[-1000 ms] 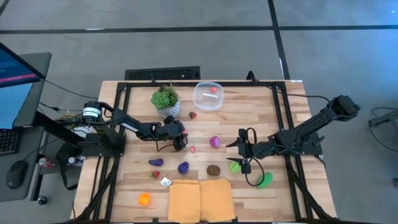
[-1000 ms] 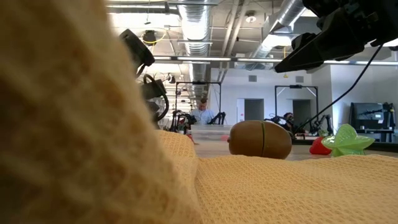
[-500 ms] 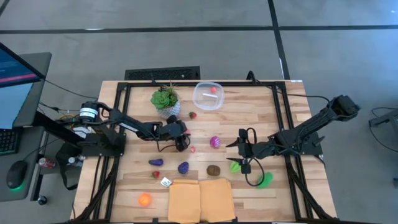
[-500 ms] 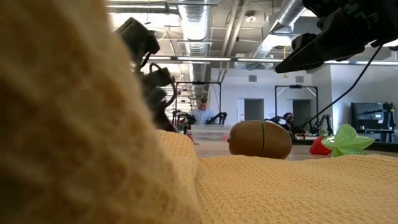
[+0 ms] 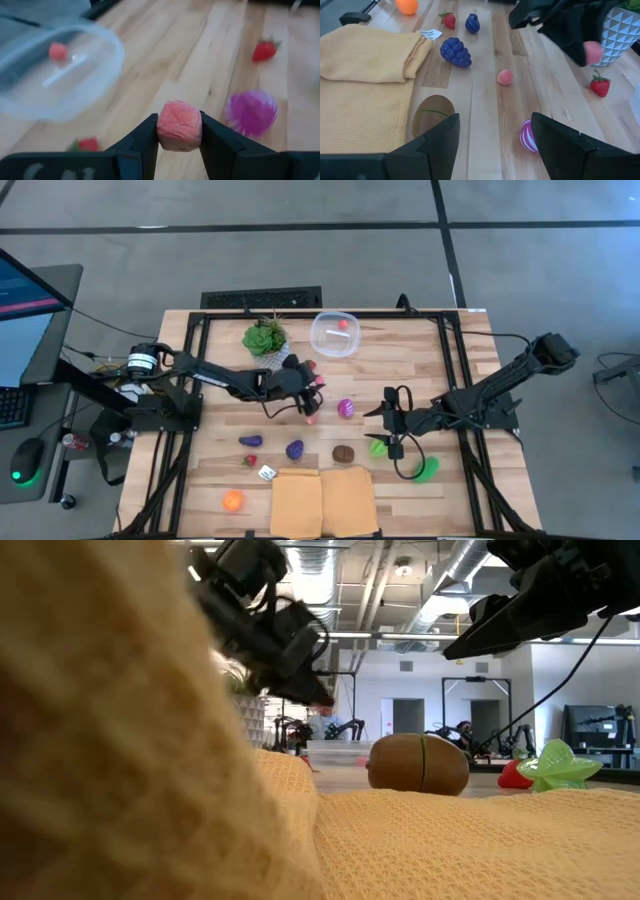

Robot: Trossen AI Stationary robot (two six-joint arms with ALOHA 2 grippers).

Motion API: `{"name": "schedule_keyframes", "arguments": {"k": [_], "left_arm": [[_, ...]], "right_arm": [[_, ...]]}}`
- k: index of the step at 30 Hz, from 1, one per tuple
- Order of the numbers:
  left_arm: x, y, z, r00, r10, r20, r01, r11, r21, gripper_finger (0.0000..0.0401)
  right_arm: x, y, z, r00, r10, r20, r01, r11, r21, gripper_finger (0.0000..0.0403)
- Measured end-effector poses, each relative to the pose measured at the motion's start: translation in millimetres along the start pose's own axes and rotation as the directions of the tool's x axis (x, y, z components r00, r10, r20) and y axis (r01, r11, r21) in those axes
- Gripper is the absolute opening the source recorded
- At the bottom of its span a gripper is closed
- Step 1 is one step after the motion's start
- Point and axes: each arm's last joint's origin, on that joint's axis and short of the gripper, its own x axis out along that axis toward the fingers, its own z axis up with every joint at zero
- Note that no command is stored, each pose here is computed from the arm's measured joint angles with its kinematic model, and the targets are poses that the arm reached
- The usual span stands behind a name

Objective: Pick and placing Produce into tupperware
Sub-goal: Put the top peach into the transparent bin

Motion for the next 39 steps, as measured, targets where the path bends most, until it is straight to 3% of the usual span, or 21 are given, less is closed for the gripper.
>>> {"name": "schedule_keyframes", "arguments": {"k": [10,21,39], "left_arm": [[0,-3,47,0.986,0.094,0.14,-0.098,0.995,0.021,0.0112],[7,22,76,0.971,0.136,0.194,-0.15,0.987,0.057,0.0112],[3,73,143,0.985,0.126,0.117,-0.149,0.964,0.22,0.0112]], "right_arm": [[0,0,0,1.0,0.0,0.0,0.0,1.0,0.0,0.027],[0,0,0,1.0,0.0,0.0,0.0,1.0,0.007,0.027],[0,0,0,1.0,0.0,0.0,0.0,1.0,0.008,0.027]]}}
